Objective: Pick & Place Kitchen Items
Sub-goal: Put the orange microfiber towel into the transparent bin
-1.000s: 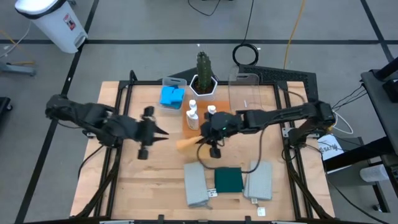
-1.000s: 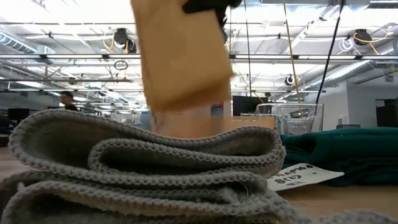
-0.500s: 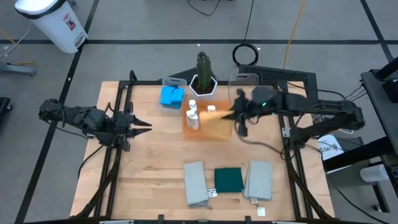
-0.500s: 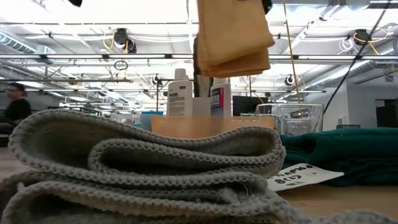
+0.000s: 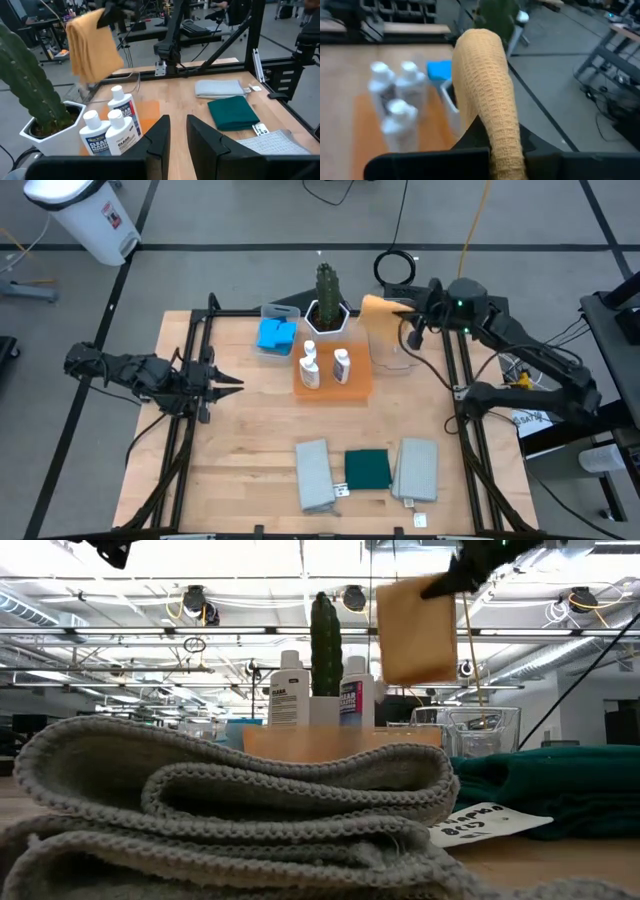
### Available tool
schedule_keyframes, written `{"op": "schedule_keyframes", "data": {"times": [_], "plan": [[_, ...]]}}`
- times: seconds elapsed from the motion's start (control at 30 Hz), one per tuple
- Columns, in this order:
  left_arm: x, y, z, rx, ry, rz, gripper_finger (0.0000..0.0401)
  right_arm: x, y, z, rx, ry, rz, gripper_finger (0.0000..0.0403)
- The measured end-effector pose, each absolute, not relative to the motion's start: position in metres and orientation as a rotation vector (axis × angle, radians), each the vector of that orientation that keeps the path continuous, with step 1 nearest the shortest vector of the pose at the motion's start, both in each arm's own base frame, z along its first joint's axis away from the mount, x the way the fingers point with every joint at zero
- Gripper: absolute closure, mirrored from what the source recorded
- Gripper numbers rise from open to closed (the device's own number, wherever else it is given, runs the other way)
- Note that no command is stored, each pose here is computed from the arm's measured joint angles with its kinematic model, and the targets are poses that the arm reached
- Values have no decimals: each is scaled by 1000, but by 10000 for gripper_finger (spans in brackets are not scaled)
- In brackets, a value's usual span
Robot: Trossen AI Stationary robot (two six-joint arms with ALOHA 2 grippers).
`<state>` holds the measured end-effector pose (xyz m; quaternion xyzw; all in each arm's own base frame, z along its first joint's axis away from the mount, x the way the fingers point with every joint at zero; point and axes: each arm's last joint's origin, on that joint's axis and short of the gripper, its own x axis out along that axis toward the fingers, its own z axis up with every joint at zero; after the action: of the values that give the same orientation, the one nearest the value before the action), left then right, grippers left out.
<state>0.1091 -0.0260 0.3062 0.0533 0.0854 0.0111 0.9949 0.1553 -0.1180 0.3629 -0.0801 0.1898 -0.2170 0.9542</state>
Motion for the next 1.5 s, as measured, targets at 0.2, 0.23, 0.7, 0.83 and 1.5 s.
{"op": "schedule_keyframes", "data": {"times": [0.2,0.23,0.7,0.83,1.5], "plan": [[113,-27,304,113,190,20,334,143,-147,326,-174,352,-451,402],[113,-27,304,114,194,19,334,141,-151,319,-189,350,-439,402],[115,-28,303,117,203,14,334,122,-170,269,-240,364,-511,402],[115,-28,303,117,203,14,334,121,-168,262,-141,409,-500,402],[115,-28,303,117,203,14,334,117,-149,240,370,472,-242,401]]}}
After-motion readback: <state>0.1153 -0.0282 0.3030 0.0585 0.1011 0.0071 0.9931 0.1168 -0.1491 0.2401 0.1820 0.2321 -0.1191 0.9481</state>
